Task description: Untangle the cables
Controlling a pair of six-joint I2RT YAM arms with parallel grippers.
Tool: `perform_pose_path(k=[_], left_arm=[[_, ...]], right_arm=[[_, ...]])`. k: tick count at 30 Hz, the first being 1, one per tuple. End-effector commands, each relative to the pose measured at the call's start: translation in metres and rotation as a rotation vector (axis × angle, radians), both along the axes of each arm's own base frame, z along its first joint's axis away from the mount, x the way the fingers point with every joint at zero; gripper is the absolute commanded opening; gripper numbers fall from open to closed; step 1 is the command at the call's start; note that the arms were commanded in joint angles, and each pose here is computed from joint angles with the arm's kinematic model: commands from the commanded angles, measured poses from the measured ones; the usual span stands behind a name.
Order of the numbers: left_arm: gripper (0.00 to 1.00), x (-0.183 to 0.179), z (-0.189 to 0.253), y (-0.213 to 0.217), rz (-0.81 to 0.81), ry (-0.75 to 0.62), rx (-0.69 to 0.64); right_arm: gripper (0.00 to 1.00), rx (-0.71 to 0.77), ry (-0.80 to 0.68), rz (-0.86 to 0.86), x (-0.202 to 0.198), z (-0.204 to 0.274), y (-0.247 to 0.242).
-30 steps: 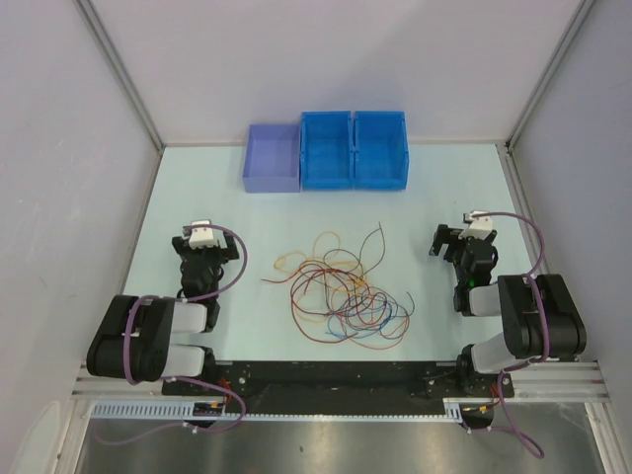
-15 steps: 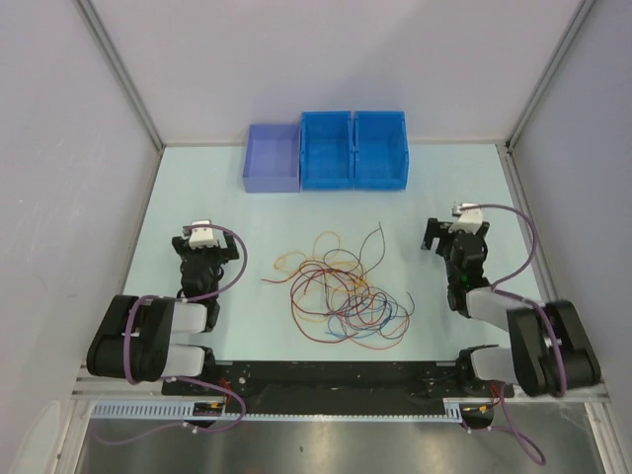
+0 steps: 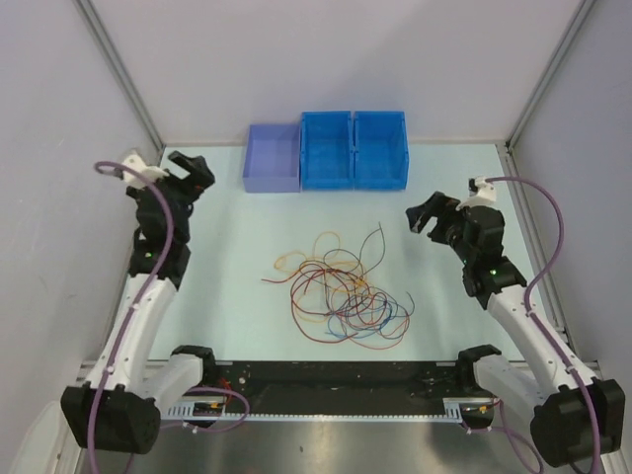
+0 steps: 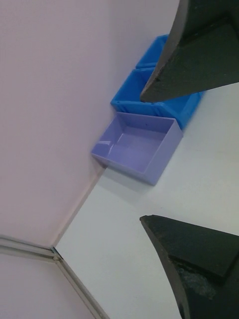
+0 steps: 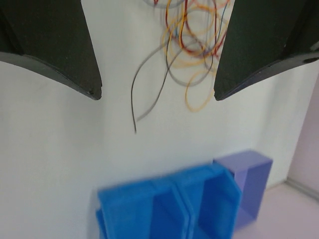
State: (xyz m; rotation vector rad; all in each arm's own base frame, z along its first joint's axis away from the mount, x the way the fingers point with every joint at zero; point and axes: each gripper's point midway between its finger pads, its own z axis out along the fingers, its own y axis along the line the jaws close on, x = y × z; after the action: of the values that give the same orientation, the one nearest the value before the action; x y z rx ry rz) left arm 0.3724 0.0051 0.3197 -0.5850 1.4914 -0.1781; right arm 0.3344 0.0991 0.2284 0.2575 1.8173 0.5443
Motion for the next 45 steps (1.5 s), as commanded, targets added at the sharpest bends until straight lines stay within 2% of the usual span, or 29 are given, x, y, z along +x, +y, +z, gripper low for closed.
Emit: perform_pose_path(k=[1, 2, 5, 7, 10, 13, 16, 17, 22, 26, 33, 39, 45], left_arm=[[1.0, -0.02, -0.091, -0.01, -0.076, 0.44, -0.224], [1.0, -0.017, -0.089, -0.015, -0.135, 0.474, -0.166], [1.0, -0.025, -0.108, -0.018, -0.184, 0.552, -0.114], [1.0, -0.033, -0.097, -0.027, -0.242, 0.496, -0.095], [1.0, -0.047, -0.103, -0.064, -0.379, 0.548, -0.067], [1.0, -0.063, -0.111, -0.098, -0.474, 0.611, 0.026], [0.99, -0.1, -0.127, -0.154, -0.62, 0.649, 0.119], [0.98, -0.111, -0.142, -0.162, -0.643, 0.678, 0.115], [0.92, -0.153, -0.157, -0.218, -0.829, 0.666, 0.12], [0.91, -0.161, -0.162, -0.242, -0.879, 0.668, 0.155], [0.75, -0.158, -0.171, -0.277, -0.927, 0.693, 0.25], [0.67, -0.159, -0.193, -0.297, -0.951, 0.744, 0.273], [0.59, -0.167, -0.208, -0.31, -0.952, 0.8, 0.294]], right_arm=[[1.0, 0.01, 0.186, 0.044, -0.027, -0.006, 0.013], [1.0, 0.004, 0.212, 0.053, -0.029, -0.009, 0.015], [1.0, -0.031, 0.294, 0.081, -0.045, -0.03, 0.03], [1.0, -0.079, 0.317, 0.09, -0.054, -0.04, 0.043], [1.0, -0.13, 0.352, 0.114, -0.063, -0.057, 0.064], [1.0, -0.153, 0.393, 0.097, -0.067, -0.078, 0.075], [1.0, -0.145, 0.43, 0.106, -0.074, -0.098, 0.087], [1.0, -0.122, 0.442, 0.102, -0.076, -0.102, 0.091], [0.99, -0.07, 0.456, 0.039, -0.089, -0.127, 0.093], [0.99, -0.037, 0.442, -0.007, -0.1, -0.147, 0.082], [1.0, 0.087, 0.352, -0.119, -0.101, -0.144, 0.053], [1.0, 0.226, 0.278, -0.086, -0.105, -0.137, 0.043], [1.0, 0.292, 0.311, -0.092, -0.103, -0.15, 0.033]])
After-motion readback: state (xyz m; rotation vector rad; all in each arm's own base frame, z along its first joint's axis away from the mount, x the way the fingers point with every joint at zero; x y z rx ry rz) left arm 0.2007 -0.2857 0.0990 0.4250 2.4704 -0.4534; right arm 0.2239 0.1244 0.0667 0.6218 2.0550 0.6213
